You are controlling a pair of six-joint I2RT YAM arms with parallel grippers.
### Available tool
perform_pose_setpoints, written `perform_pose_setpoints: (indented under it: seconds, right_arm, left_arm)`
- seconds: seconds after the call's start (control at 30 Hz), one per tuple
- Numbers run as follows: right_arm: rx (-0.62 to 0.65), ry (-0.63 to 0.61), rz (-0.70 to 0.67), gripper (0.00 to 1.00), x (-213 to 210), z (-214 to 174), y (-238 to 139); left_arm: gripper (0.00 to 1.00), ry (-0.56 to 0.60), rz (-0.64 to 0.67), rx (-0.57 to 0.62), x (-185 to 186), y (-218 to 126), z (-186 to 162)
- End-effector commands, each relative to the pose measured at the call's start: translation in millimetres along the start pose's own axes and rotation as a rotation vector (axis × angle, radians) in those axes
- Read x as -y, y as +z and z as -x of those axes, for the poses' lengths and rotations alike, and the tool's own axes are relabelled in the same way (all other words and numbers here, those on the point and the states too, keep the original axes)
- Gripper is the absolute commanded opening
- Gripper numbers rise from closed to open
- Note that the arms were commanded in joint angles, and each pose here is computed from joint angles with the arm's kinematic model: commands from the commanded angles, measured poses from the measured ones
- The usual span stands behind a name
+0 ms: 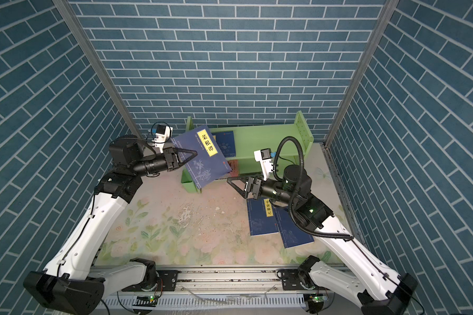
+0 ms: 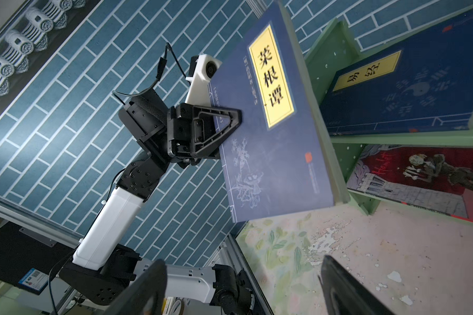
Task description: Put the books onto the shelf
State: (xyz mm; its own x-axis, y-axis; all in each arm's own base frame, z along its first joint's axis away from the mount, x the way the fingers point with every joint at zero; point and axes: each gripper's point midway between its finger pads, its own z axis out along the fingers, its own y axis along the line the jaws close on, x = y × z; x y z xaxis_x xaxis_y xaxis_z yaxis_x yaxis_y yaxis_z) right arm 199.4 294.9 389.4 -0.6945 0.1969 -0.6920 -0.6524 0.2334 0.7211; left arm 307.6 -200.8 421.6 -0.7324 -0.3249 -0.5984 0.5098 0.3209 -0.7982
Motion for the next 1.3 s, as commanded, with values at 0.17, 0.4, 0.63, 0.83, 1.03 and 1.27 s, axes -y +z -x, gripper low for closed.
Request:
perform_pose_setpoints:
  seconds: [0.17, 0.4, 0.63, 0.83, 1.03, 1.27]
  right_arm:
    - [0.11, 0.075, 0.214, 0.83, -17.7, 29.2, 29.2]
    - [0.122, 0.081, 0.298, 0.81, -23.9, 33.4, 45.6]
    - [0.116, 0.1, 0.332, 0.78, -20.1, 37.7, 66.6]
    - [0.083, 0.109, 0.375, 0.57, -21.3, 42.2, 84.7]
    - [0.056, 0.12, 0.38, 0.14, -19.5, 39.3, 89.6]
    - [-0.041, 0.064, 0.322, 0.0, -23.6, 26.7, 72.3]
  left_arm:
    - [0.0, 0.033, -0.226, 0.122, 64.3, -9.6, 36.8]
    - [0.0, 0.01, -0.218, 0.126, 53.5, -8.2, 31.2]
    - [0.0, -0.03, -0.249, 0.134, 51.7, -6.8, 27.4]
    - [0.0, -0.06, -0.242, 0.13, 44.3, -7.8, 17.7]
    - [0.03, -0.092, -0.198, 0.103, 22.2, -6.5, -3.1]
    - [0.54, 0.018, -0.151, 0.022, 14.5, -12.4, -27.9]
